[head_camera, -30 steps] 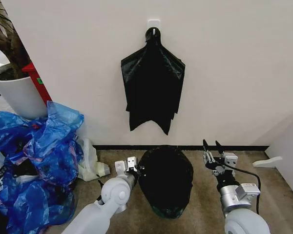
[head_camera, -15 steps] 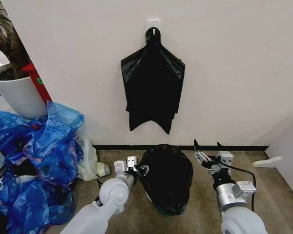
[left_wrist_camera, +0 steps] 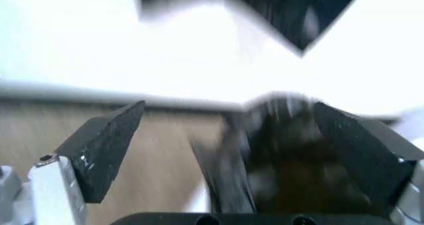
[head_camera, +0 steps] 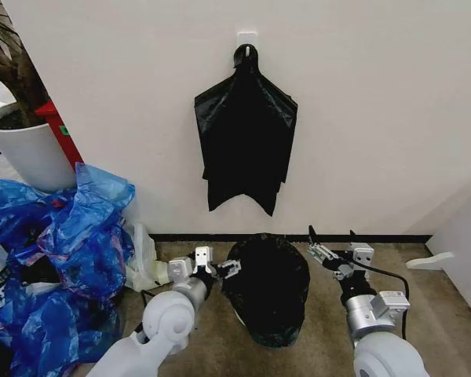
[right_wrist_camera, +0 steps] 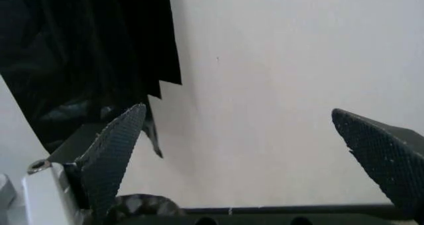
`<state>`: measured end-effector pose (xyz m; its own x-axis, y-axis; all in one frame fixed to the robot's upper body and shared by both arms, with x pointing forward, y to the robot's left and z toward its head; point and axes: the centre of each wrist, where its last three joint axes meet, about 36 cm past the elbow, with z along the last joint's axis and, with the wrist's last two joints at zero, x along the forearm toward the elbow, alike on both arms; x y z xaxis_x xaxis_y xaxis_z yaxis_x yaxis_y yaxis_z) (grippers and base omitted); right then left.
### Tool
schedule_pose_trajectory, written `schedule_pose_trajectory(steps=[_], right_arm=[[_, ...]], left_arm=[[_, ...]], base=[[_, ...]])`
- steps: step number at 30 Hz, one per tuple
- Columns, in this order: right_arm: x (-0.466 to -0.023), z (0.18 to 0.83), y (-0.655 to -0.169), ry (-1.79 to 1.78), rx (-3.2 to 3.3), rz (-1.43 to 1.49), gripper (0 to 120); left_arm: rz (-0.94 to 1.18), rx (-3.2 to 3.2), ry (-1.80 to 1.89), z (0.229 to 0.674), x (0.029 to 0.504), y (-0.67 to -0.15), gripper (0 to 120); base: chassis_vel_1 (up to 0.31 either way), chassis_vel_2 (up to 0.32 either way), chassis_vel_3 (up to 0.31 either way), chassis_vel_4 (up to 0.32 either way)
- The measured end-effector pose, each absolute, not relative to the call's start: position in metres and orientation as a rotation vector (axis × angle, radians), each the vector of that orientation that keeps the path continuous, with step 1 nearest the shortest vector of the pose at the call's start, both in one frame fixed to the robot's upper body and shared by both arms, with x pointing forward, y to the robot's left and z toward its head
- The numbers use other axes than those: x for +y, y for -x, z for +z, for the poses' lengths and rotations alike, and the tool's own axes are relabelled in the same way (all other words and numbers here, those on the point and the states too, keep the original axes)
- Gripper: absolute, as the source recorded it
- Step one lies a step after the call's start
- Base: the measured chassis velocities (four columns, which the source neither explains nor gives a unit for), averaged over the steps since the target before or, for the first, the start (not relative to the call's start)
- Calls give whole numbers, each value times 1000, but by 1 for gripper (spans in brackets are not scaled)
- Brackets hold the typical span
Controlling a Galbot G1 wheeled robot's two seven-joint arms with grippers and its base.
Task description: Place the garbage bag over the trash bin.
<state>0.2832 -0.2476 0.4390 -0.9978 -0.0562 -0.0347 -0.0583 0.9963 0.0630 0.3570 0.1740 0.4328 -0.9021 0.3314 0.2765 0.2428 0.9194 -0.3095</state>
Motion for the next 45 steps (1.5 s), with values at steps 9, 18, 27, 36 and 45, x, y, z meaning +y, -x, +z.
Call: schedule_pose_trajectory(steps=[9,18,27,36,45], right_arm=[[-275,390,-238,180,3131,-13,100],[-251,394,-213,45,3098,-7,100],[-236,397,-185,-55,3044,-14,100],[-223,384,-155,33,3036,10,100],[-220,383,-155,-26,3024,-6,100]], left_arm=[[124,-3101,625,430,219,-328,100],[117,-3249,472,414,299,-291,100],[176,-3264,344,408,323,-233,100],[200,-3244,307,414,312,-208,100],[208,-3238,276,409,309,-207,100]], base=[[0,0,0,0],[0,0,0,0],[0,0,0,0],[0,0,0,0],[0,0,0,0]])
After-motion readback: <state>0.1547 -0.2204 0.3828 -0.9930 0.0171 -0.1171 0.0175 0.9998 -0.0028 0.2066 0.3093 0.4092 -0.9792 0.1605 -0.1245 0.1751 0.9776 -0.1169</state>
